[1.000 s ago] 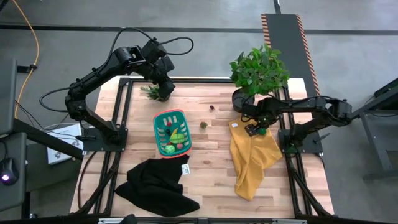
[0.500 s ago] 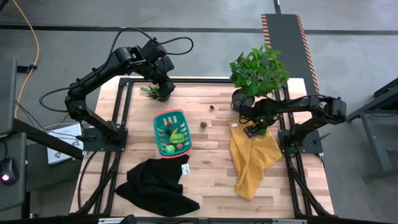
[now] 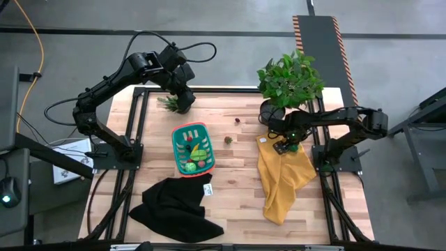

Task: Pick and placing Produce into tupperware
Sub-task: Put the green pepper in the green basket

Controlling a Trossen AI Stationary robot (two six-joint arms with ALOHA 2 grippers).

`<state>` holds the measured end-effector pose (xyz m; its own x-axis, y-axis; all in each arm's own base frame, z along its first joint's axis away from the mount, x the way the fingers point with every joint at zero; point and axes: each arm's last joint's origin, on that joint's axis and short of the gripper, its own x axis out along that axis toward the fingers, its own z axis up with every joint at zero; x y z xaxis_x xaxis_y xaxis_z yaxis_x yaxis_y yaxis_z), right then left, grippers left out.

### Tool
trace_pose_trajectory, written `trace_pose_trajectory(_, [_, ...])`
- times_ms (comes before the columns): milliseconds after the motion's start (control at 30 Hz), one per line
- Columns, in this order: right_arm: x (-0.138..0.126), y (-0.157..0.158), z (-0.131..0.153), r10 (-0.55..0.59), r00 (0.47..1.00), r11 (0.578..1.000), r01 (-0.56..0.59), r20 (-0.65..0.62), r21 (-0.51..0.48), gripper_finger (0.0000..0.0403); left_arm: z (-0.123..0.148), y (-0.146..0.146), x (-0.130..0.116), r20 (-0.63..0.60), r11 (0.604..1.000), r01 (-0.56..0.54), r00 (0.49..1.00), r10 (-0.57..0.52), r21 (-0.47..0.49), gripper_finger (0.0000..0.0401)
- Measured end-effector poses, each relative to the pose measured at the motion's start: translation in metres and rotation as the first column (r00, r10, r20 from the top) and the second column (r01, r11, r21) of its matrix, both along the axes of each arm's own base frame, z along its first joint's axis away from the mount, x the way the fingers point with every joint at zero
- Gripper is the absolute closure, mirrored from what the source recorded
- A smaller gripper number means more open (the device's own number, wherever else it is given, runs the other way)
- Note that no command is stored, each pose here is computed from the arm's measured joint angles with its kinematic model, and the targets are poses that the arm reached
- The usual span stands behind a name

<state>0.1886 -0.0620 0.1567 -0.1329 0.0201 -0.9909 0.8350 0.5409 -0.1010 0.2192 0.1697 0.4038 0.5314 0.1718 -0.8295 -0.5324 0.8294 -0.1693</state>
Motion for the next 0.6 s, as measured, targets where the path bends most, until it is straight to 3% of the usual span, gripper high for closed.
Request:
trace_pose_trajectory(200, [0.0, 0.0001, 0.0, -0.001, 1.0, 1.0, 0.001, 0.001, 0.003, 0.0148, 0.0, -0.0017, 0.0004, 0.015, 0.995, 0.096, 0.995, -0.096, 0.001, 0.029])
trace_pose_trajectory(600, [0.0003, 0.0005, 0.0, 0.006, 1.0, 1.0, -0.006, 0.007, 0.018, 0.0153, -0.0034, -0.0056, -0.0043, -0.062, 0.974, 0.225, 0.973, -0.224, 0.024, 0.029])
